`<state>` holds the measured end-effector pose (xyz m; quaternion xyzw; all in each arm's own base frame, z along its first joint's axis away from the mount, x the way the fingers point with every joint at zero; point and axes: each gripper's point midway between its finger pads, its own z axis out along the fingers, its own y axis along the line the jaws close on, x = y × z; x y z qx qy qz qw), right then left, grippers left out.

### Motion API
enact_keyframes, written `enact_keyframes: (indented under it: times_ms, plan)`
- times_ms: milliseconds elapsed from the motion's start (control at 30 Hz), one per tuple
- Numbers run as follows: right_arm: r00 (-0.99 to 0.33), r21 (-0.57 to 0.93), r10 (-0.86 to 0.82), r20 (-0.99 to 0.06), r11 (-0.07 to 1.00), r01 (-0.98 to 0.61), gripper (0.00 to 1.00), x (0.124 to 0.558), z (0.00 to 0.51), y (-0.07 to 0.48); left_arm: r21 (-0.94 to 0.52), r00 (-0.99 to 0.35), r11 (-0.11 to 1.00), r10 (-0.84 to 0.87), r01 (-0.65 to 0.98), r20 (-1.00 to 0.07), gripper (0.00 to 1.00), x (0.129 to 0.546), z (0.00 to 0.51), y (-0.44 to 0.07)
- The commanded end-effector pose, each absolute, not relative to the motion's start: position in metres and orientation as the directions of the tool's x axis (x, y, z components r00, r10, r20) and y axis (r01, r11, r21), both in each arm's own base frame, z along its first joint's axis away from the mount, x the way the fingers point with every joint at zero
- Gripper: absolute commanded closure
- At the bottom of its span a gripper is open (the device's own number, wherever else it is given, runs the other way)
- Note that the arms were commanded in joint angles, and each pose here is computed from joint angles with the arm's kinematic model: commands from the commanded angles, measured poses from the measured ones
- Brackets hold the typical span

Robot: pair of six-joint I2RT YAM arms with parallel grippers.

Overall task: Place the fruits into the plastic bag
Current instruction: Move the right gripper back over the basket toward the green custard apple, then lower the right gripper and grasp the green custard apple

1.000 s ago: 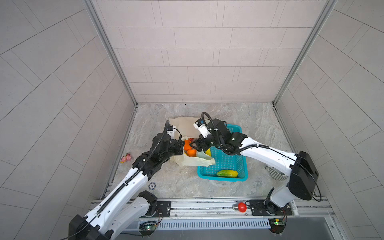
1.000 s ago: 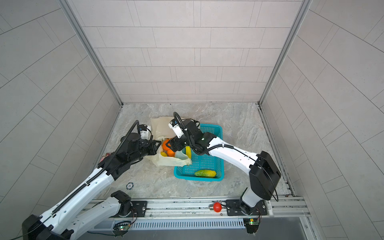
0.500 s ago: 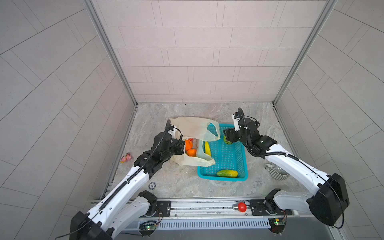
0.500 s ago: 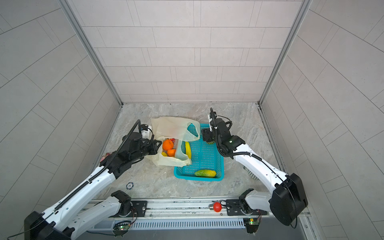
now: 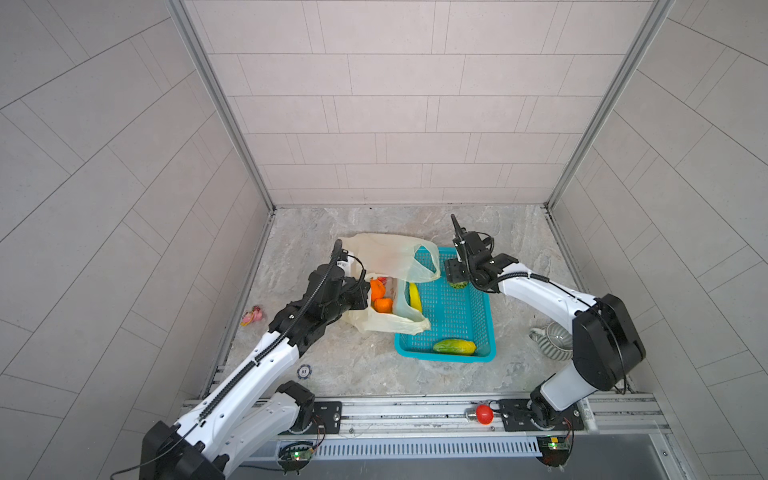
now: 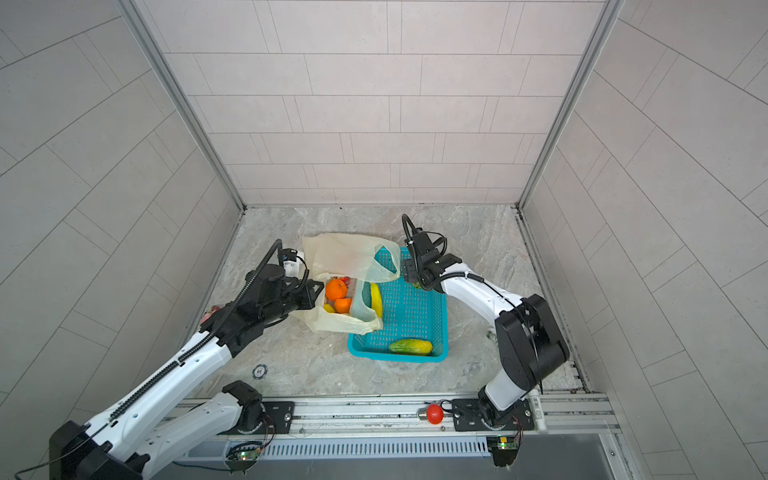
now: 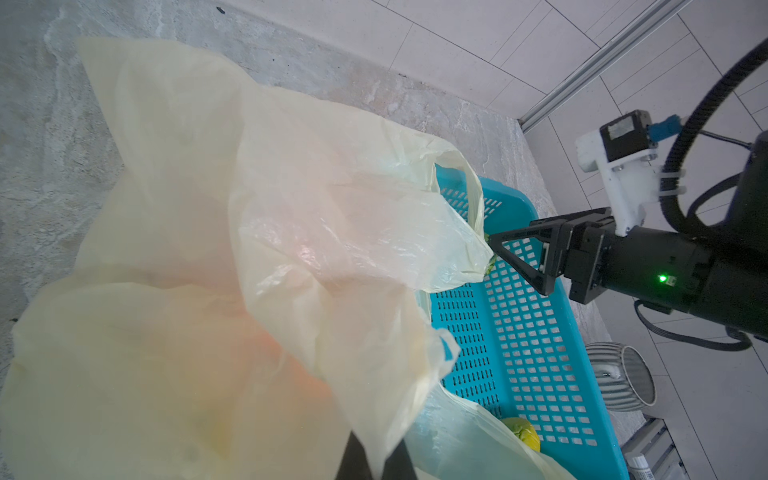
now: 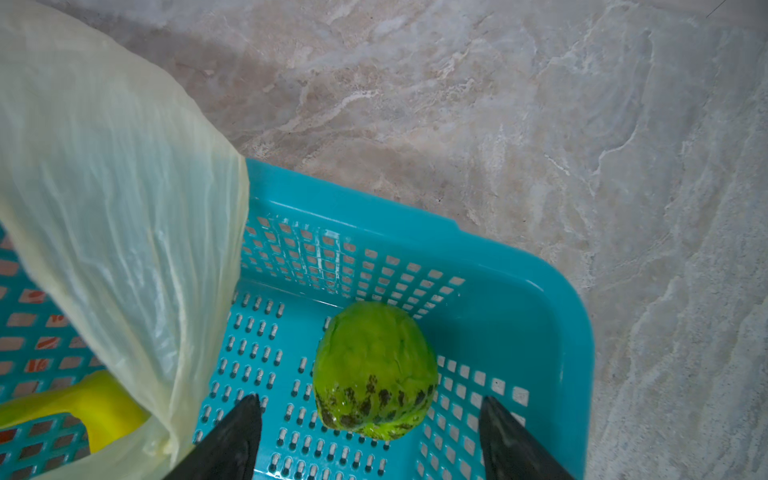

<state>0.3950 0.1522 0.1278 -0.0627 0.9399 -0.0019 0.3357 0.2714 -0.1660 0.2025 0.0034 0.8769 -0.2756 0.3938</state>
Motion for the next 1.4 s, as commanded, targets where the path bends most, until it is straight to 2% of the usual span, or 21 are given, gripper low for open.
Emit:
enact_keyframes:
  times_ms: [0,500,767,967,1067,1267,1367]
  plan:
    - [-0.806,-0.075,-0.106,-0.583,0.994,-0.076,0.20,0.395,0.121,0.146,-0.471,-0.674,0.848,-0.204,0.241,-0.710,1.00,0.272,0.208,-0.167]
    - [-0.866,-0.093,-0.100,-0.490,0.994,-0.062,0.21,0.399,0.080,0.144,-0.466,-0.672,0.850,-0.199,0.244,-0.713,1.00,0.272,0.208,-0.167]
    - [-0.883,-0.066,-0.079,-0.462,0.996,-0.055,0.27,0.398,0.059,0.148,-0.463,-0.671,0.852,-0.194,0.247,-0.715,1.00,0.272,0.208,-0.167]
    - [-0.873,-0.039,-0.051,-0.484,0.999,-0.037,0.42,0.396,0.063,0.149,-0.456,-0.670,0.854,-0.187,0.250,-0.719,1.00,0.274,0.210,-0.167]
    - [-0.859,-0.020,-0.032,-0.510,0.999,-0.025,0.46,0.391,0.073,0.146,-0.454,-0.671,0.856,-0.187,0.247,-0.718,1.00,0.274,0.209,-0.167]
    - [-0.799,0.053,0.007,-0.601,0.998,-0.031,0.50,0.375,0.119,0.143,-0.460,-0.671,0.854,-0.195,0.243,-0.715,1.00,0.275,0.208,-0.167]
    - [-0.733,0.163,0.007,-0.680,0.976,-0.142,0.51,0.367,0.156,0.162,-0.462,-0.670,0.853,-0.197,0.243,-0.716,1.00,0.276,0.207,-0.168]
